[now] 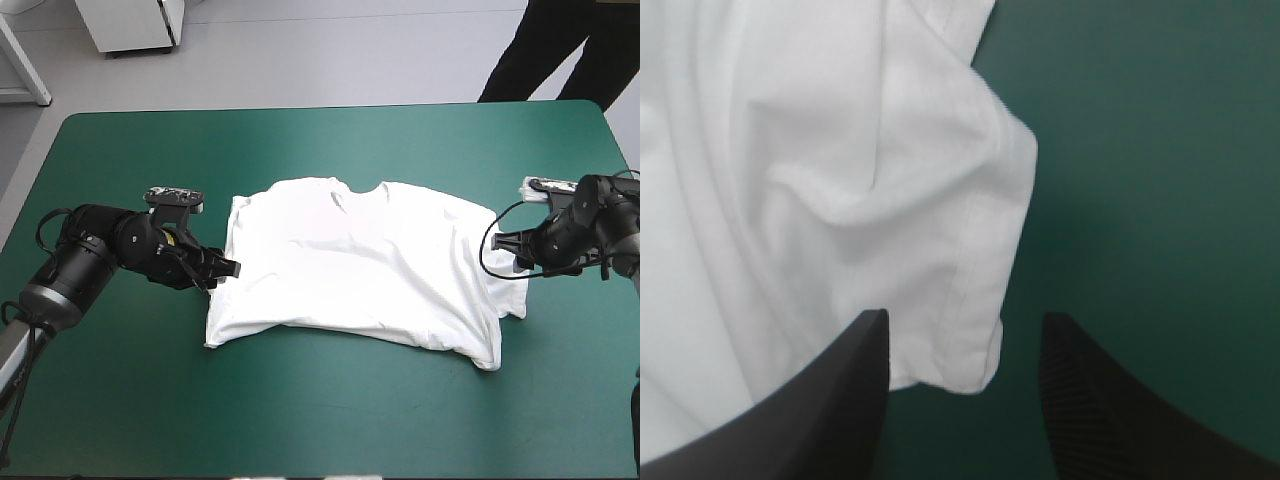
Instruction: Fold the cloth
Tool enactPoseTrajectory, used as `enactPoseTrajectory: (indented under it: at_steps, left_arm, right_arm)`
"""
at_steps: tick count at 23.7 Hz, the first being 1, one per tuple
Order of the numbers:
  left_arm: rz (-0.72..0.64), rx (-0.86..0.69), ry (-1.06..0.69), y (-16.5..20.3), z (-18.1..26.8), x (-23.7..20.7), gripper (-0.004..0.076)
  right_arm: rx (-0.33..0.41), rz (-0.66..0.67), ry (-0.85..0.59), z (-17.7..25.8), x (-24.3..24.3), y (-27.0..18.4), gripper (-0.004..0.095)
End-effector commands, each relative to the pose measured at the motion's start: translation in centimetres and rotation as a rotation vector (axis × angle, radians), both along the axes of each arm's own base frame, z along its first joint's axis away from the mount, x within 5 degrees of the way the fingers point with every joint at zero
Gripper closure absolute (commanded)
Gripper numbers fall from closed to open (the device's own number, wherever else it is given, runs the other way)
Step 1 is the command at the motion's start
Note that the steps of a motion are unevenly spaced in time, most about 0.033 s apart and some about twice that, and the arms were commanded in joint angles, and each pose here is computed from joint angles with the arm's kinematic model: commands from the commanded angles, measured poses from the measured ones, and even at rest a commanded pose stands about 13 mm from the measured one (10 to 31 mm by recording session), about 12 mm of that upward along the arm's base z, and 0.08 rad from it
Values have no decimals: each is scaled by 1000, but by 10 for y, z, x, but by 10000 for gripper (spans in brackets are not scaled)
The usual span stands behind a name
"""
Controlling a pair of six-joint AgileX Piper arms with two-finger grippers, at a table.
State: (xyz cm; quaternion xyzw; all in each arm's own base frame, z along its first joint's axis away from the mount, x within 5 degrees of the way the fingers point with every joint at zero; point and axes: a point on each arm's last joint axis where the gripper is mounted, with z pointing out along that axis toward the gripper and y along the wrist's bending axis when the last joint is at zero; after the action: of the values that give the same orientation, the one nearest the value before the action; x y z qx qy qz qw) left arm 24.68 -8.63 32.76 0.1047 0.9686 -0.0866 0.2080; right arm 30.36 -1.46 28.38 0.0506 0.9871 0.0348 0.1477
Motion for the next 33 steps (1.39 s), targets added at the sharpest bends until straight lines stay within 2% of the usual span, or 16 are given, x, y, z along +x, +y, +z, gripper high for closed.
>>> enactPoseTrajectory:
  at_steps: [1, 5, 17, 18, 20, 21, 22, 25, 28, 33]
  left_arm:
    - [0, -41, -91, -1, 20, -3, 286]
    - [0, -42, -90, -2, 20, -3, 286]
    - [0, -42, -90, -2, 20, -3, 286]
    - [0, -42, -90, -2, 20, -3, 287]
    - [0, -44, -98, -2, 20, -2, 302]
    - [0, -44, -98, -2, 20, -2, 314]
    - [0, -44, -98, -2, 20, -2, 322]
    - [1, -45, -99, -2, 20, -2, 356]
    - [1, -45, -99, -2, 20, -2, 377]
    - [1, -50, -100, -2, 20, -2, 390]
  right_arm:
    - [-16, -12, -80, 10, 15, -4, 463]
    - [-34, -18, -60, 2, 31, -7, 466]
    - [-27, -26, 60, -46, 55, -11, 469]
    - [-27, -26, 62, -47, 55, -11, 485]
    - [-21, -27, 70, -49, 56, -11, 639]
    - [-21, -25, 70, -49, 56, -11, 820]
    - [-22, -19, 74, -49, 56, -11, 930]
    - [-21, -17, 87, -44, 52, -11, 925]
    - [-5, -23, -9, -12, 45, -8, 924]
    - [108, 57, -170, 39, 35, 19, 924]
